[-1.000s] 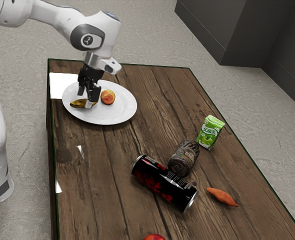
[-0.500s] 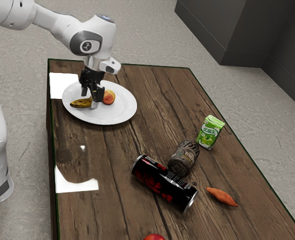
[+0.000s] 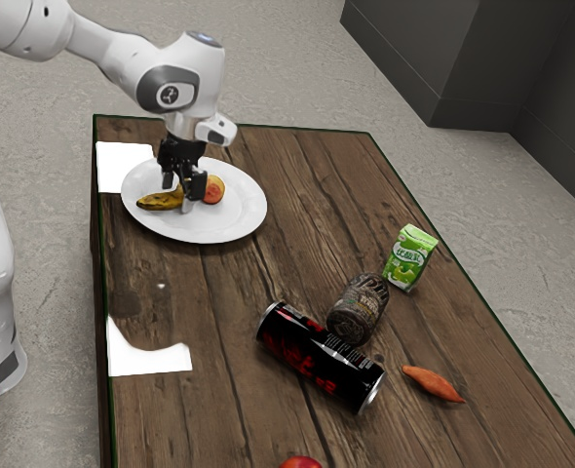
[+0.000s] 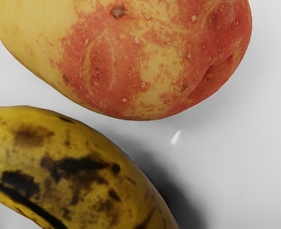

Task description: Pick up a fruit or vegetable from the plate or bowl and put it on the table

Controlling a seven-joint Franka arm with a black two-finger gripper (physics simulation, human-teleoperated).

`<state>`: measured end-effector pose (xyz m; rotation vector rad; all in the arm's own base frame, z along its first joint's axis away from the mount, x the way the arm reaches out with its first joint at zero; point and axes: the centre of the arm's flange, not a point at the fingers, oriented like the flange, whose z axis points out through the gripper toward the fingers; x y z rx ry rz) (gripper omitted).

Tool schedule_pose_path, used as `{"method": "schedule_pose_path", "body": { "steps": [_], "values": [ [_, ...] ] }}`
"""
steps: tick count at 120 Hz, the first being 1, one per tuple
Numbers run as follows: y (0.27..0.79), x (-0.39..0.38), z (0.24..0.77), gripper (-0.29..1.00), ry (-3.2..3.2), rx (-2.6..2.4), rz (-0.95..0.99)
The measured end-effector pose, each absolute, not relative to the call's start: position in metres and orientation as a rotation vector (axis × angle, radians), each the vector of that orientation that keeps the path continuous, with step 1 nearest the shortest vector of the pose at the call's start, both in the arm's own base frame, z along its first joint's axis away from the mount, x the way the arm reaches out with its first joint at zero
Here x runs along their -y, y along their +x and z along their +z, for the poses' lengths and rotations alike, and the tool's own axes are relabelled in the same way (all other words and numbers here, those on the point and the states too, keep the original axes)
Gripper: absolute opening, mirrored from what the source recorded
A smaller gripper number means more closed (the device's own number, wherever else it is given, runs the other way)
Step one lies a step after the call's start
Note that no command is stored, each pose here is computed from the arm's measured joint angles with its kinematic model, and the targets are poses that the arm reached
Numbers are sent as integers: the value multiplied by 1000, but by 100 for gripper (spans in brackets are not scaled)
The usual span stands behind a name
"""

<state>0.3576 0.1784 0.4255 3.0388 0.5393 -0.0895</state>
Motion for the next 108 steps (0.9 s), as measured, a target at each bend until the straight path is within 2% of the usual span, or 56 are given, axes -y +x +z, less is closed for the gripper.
{"method": "schedule_pose_path", "body": {
  "steps": [11,65,90,108],
  "values": [
    [359,-179,425,66,3040,-544,-79],
    [360,-180,426,29,3044,-588,-68],
    [360,-181,432,24,3044,-611,-55],
    [370,-182,455,24,3054,-616,-24]
  ]
}}
